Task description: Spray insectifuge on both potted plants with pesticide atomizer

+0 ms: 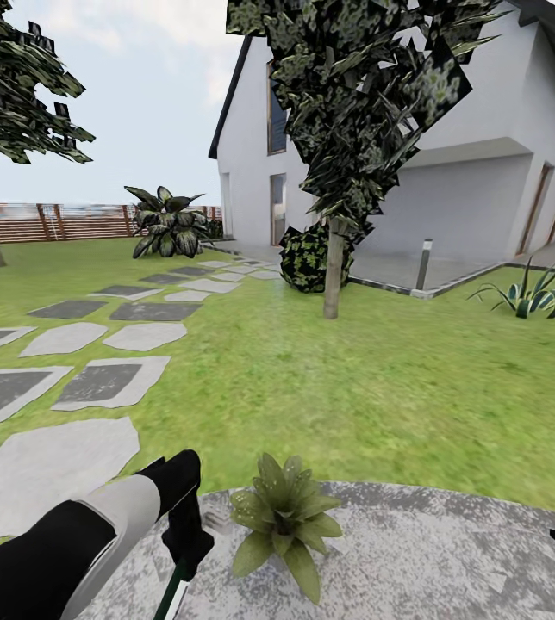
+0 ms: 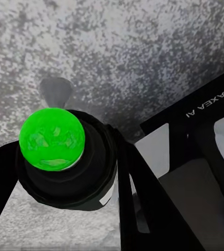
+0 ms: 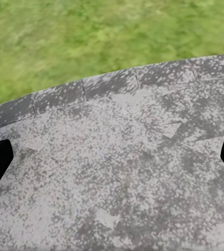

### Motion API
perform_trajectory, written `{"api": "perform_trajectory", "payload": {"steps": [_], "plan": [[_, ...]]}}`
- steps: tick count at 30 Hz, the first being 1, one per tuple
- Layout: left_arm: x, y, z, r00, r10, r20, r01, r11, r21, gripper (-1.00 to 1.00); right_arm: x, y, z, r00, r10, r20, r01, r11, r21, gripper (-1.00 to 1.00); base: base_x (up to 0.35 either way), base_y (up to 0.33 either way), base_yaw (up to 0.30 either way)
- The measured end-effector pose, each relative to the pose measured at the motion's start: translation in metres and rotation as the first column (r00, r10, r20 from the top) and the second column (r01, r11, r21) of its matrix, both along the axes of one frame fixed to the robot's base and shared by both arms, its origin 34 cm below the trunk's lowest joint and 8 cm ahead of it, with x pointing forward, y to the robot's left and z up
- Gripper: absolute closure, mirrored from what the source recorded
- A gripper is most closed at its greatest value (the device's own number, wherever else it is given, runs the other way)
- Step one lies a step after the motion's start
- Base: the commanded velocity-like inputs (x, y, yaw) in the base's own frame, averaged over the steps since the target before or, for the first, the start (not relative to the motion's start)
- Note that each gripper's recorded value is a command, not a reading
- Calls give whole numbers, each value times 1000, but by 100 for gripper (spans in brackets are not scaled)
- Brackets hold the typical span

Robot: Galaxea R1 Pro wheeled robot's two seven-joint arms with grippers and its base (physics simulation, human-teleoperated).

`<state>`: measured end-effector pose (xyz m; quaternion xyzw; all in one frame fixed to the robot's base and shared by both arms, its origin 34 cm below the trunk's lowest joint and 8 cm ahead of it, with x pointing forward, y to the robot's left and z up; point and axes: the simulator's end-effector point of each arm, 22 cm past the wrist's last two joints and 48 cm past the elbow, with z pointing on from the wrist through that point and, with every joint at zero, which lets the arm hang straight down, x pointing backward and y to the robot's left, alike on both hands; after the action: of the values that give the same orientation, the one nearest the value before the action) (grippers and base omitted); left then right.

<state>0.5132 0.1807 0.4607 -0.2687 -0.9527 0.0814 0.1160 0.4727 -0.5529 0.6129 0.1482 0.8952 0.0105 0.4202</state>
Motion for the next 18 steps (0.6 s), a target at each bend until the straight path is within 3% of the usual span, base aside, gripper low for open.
{"api": "perform_trajectory", "payload": {"steps": [4,11,18], "plan": [[-19,1,-14,999,-2,-34,2,1000,2,100,0,0,0,1000,0,1,0,1000,0,-100,0,0,0],[-22,2,-17,999,-3,-38,3,1000,5,100,0,0,0,1000,-1,1,1,1000,0,-100,0,0,-9],[-19,1,-16,1000,-6,-30,6,1000,2,100,-1,-4,2,1000,-3,1,3,1000,-7,-100,0,0,-237]]}}
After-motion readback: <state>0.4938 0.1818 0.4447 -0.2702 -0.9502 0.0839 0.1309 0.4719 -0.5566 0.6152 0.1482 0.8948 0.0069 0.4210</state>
